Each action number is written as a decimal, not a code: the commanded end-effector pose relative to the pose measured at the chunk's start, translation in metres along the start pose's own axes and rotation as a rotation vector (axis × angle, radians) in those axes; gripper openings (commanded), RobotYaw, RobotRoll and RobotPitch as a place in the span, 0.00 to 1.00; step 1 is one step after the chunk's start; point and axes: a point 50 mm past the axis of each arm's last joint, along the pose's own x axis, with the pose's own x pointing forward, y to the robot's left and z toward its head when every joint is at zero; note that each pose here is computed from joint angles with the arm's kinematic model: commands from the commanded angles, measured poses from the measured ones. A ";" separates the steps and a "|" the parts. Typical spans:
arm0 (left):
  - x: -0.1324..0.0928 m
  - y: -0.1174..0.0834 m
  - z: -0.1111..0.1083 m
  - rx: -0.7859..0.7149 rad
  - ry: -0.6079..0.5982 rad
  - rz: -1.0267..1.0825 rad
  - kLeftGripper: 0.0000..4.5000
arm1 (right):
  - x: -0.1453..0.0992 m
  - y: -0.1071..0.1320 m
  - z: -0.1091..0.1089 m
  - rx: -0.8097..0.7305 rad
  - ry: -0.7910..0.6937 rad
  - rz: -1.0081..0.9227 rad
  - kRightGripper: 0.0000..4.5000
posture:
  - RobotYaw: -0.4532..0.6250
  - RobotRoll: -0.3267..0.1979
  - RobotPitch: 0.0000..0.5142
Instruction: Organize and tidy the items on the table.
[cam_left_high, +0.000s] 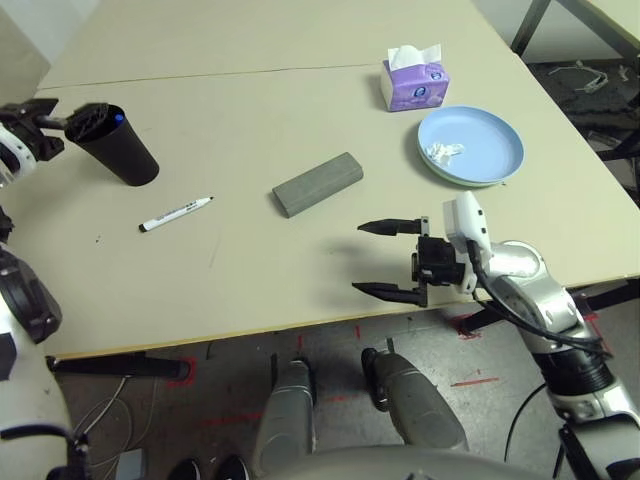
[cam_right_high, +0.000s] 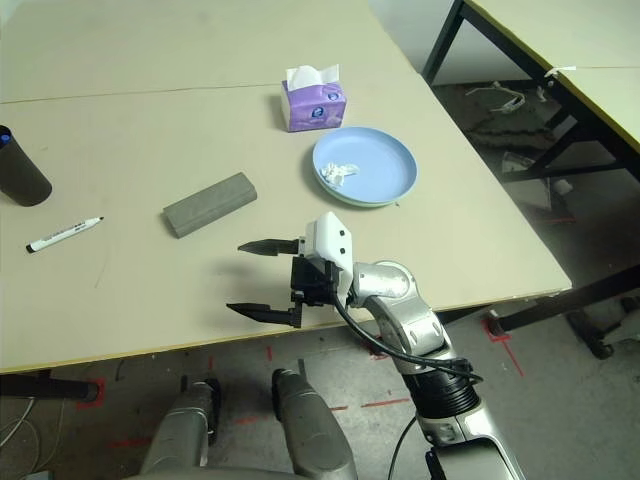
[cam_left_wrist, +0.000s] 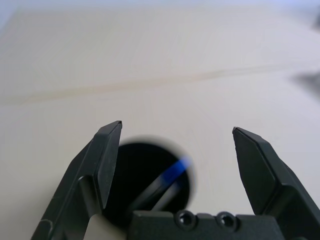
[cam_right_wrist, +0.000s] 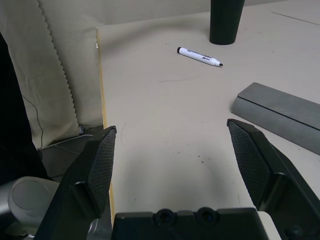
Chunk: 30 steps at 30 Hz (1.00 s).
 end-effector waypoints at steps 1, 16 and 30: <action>-0.013 -0.003 0.014 -0.021 -0.099 -0.151 1.00 | 0.001 0.003 -0.005 0.013 0.006 0.007 1.00 | 0.24 0.62 0.44; -0.007 -0.024 -0.013 0.478 0.683 -0.289 1.00 | 0.004 -0.003 -0.001 -0.021 -0.015 -0.004 1.00 | 0.24 0.62 0.42; 0.024 -0.039 -0.052 0.531 0.843 -0.369 1.00 | -0.008 -0.017 0.001 -0.040 -0.007 -0.159 1.00 | 0.19 0.62 0.43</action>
